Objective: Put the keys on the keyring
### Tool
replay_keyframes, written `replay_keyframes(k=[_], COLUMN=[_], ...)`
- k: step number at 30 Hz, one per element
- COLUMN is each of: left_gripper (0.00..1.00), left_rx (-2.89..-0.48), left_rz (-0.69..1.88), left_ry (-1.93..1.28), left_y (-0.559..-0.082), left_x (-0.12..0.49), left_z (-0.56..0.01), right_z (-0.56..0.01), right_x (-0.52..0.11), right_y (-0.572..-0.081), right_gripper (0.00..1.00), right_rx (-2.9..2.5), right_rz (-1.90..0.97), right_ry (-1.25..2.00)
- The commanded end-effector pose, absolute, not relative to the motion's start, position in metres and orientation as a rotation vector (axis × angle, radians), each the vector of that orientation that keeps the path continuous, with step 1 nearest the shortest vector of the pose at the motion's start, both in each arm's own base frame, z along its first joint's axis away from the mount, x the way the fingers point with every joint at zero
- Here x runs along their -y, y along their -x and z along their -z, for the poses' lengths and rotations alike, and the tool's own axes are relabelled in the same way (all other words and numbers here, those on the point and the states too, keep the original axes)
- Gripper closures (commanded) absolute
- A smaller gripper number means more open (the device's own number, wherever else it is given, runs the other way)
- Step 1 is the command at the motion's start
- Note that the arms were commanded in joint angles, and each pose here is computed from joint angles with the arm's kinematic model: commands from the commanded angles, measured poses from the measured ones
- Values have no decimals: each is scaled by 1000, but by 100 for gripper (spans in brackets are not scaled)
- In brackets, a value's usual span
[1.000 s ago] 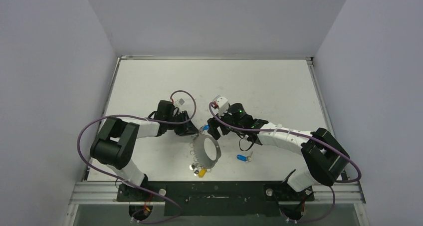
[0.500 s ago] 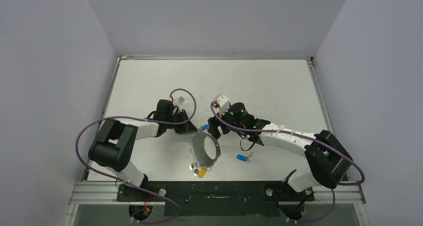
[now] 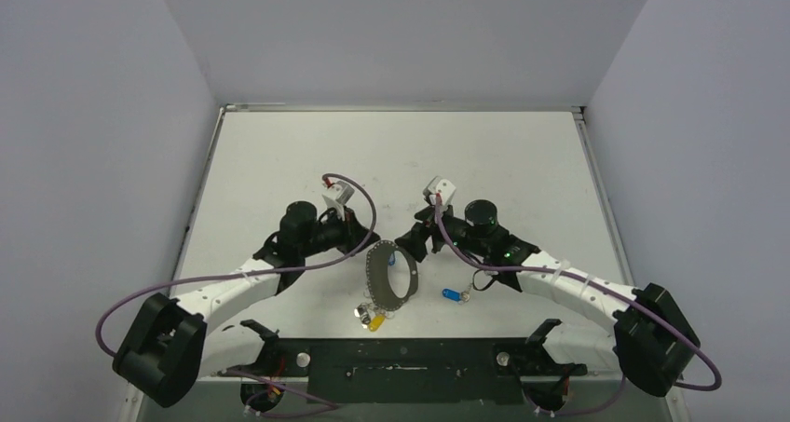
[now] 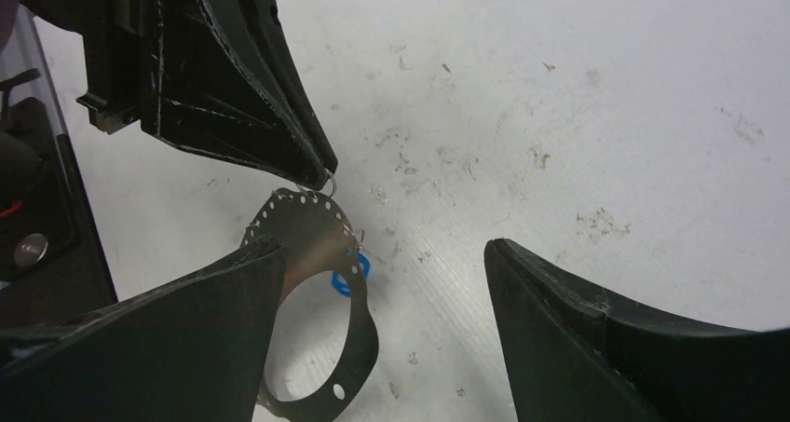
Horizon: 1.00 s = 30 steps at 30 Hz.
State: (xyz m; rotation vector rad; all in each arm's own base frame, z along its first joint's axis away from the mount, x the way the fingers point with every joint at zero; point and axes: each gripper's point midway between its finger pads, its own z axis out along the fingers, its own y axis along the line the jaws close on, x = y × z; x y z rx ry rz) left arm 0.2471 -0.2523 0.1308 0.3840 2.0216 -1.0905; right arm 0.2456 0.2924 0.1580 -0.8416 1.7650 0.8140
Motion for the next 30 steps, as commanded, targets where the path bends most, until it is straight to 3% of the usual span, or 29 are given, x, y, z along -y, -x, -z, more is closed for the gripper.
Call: replay_keyframes(k=[1, 6, 15, 30], left_gripper=[100, 100, 100, 100], left_rx=[-1752, -1604, -1473, -1437], left_rz=[1040, 1032, 1048, 1053], left_ry=[-526, -628, -702, -748], left_y=[-245, -228, -211, -200], left_x=[257, 260, 266, 272], left_z=[-171, -193, -221, -216], right_z=[-205, -215, -228, -194], right_x=[-299, -306, -319, -323], right_y=[-237, -224, -208, -229], right_gripper=[22, 33, 42, 35], right_rx=[-1512, -1435, -1350, -1446], right_rz=[-883, -949, -1070, -998], right_ry=[882, 961, 1036, 1019])
